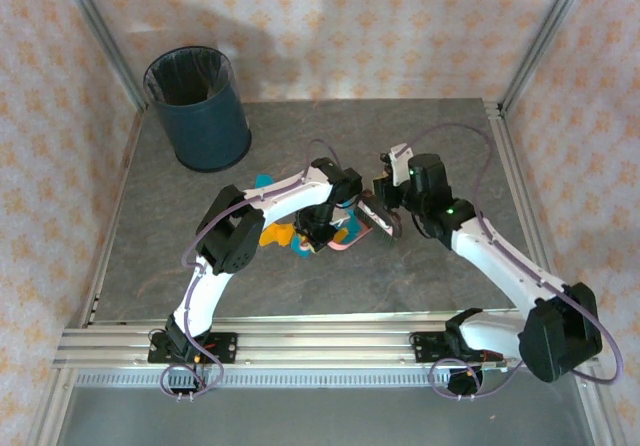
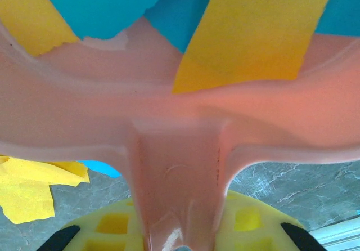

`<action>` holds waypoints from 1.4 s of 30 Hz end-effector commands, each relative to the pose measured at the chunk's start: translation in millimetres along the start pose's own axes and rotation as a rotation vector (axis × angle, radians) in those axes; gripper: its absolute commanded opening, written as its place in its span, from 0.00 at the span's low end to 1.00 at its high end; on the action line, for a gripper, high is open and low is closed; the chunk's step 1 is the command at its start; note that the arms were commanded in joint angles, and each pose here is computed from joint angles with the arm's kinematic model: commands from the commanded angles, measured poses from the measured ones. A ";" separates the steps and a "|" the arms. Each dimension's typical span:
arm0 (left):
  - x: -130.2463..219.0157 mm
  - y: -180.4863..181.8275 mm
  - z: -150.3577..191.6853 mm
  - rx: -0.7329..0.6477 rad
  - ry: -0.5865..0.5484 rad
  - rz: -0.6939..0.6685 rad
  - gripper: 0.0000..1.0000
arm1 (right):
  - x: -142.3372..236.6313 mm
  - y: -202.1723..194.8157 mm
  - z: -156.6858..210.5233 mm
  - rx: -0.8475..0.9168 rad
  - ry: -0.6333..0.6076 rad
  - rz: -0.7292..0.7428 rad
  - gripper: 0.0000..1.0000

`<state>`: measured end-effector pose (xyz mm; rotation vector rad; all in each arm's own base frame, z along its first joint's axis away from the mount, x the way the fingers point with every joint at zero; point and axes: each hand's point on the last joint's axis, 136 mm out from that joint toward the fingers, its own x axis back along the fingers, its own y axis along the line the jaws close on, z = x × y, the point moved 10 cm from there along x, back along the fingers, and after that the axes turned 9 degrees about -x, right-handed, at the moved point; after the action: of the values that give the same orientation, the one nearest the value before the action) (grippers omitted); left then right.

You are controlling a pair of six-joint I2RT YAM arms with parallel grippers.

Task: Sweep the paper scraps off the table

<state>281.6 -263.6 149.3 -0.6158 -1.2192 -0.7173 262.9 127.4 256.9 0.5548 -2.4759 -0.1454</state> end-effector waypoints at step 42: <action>5.6 -35.6 -3.9 -0.152 -0.008 0.095 0.00 | -6.1 -2.1 7.3 -0.071 -0.046 0.003 0.00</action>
<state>261.0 -287.1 152.2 -0.7772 -1.1676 -0.7181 269.4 124.9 248.1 0.4699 -2.5493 -0.2052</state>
